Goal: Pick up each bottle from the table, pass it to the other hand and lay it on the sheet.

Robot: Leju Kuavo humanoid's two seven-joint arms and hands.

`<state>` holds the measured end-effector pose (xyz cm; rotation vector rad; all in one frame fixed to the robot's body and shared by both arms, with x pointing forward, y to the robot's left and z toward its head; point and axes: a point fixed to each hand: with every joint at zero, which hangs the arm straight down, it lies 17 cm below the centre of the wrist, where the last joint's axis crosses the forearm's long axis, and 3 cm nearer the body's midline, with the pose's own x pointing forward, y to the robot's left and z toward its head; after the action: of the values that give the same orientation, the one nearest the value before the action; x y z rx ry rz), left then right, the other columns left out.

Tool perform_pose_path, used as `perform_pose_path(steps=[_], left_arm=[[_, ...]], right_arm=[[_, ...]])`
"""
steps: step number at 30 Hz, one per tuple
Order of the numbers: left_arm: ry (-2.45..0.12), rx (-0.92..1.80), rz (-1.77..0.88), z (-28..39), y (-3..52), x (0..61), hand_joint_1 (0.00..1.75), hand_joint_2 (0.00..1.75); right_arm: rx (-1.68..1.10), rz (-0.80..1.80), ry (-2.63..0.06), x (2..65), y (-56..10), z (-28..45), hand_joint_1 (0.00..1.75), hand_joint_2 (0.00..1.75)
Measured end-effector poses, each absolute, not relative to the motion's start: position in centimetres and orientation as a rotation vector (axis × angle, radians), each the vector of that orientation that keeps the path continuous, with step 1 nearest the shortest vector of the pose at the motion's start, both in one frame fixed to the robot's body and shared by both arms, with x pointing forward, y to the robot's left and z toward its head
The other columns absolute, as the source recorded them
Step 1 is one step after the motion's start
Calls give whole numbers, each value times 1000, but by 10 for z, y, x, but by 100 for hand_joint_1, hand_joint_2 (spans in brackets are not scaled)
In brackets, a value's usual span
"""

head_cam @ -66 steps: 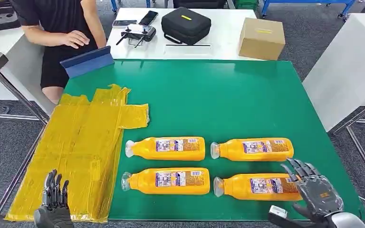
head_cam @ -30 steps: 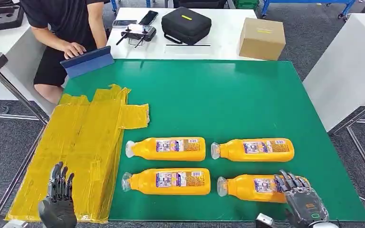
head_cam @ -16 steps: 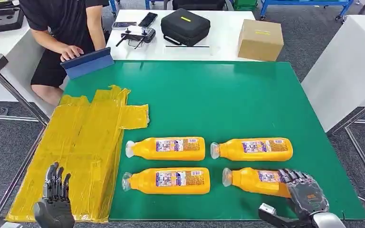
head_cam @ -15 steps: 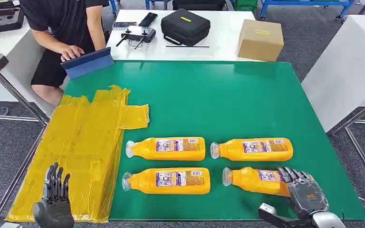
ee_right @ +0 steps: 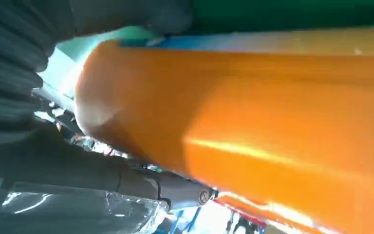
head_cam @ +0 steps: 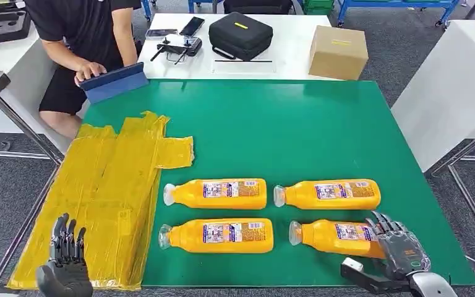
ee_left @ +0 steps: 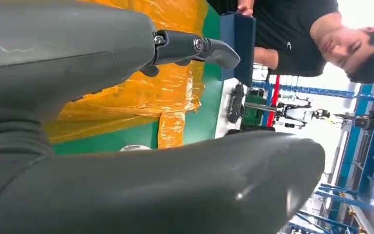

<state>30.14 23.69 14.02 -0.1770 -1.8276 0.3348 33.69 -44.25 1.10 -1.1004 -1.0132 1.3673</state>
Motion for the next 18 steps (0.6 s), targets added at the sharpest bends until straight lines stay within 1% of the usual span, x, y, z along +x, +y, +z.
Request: perform_pose_path(steps=[11,18], left_arm=[[-1846,-159,355,146,243,309,0,0],[-1849,-144,374,146,247,309,0,0]], right_arm=[[-1084,1371,-1021,343,-445,7,175,175],[-1000,1323,-1133,346,-432,12,175,175]])
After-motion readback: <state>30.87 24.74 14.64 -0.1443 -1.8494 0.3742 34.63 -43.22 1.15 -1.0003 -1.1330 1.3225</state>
